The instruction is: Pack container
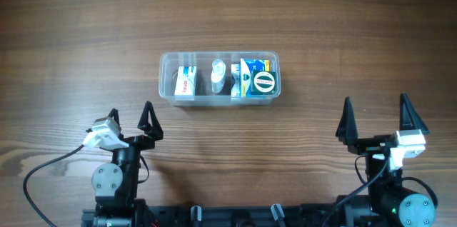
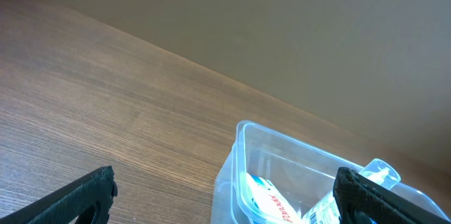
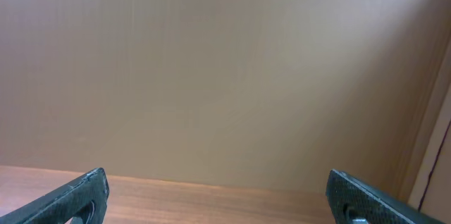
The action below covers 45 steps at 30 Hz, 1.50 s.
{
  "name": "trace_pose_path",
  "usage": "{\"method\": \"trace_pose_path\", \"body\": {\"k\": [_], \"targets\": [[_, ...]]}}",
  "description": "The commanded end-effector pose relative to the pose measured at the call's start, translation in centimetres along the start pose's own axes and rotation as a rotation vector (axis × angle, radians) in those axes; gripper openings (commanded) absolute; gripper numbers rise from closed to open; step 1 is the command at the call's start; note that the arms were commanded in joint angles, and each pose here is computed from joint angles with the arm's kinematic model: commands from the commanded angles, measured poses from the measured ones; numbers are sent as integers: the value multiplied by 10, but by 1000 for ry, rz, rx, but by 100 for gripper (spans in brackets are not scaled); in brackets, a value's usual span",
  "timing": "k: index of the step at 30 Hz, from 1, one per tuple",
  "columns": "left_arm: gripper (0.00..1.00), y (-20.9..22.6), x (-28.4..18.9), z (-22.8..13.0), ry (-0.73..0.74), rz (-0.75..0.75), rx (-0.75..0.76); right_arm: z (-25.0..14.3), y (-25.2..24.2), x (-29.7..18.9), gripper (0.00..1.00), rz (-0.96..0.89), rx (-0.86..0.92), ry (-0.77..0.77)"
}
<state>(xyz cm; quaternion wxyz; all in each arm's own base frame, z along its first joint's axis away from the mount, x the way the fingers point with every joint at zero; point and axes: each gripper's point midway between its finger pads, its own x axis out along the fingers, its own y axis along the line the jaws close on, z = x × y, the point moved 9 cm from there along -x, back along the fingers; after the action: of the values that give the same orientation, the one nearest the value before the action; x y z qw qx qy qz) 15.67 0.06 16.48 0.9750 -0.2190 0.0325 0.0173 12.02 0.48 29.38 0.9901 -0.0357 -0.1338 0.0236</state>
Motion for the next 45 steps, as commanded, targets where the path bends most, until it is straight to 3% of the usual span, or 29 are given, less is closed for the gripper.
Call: {"method": "trace_pose_path", "body": {"k": [1,7,11,21,30,45], "targets": [[100,2,0,1,-11,12,20,-18,1,1,100,-2,-14,30],[100,2,0,1,-11,12,20,-64,4,6,100,6,-10,134],[100,2,0,1,-11,12,20,-83,5,8,100,5,-11,117],[100,2,0,1,-11,12,20,-86,6,9,100,2,-11,16],[100,2,0,1,-11,12,20,-123,8,4,100,19,0,259],[100,2,0,1,-11,12,20,-124,8,4,100,19,1,262]]}}
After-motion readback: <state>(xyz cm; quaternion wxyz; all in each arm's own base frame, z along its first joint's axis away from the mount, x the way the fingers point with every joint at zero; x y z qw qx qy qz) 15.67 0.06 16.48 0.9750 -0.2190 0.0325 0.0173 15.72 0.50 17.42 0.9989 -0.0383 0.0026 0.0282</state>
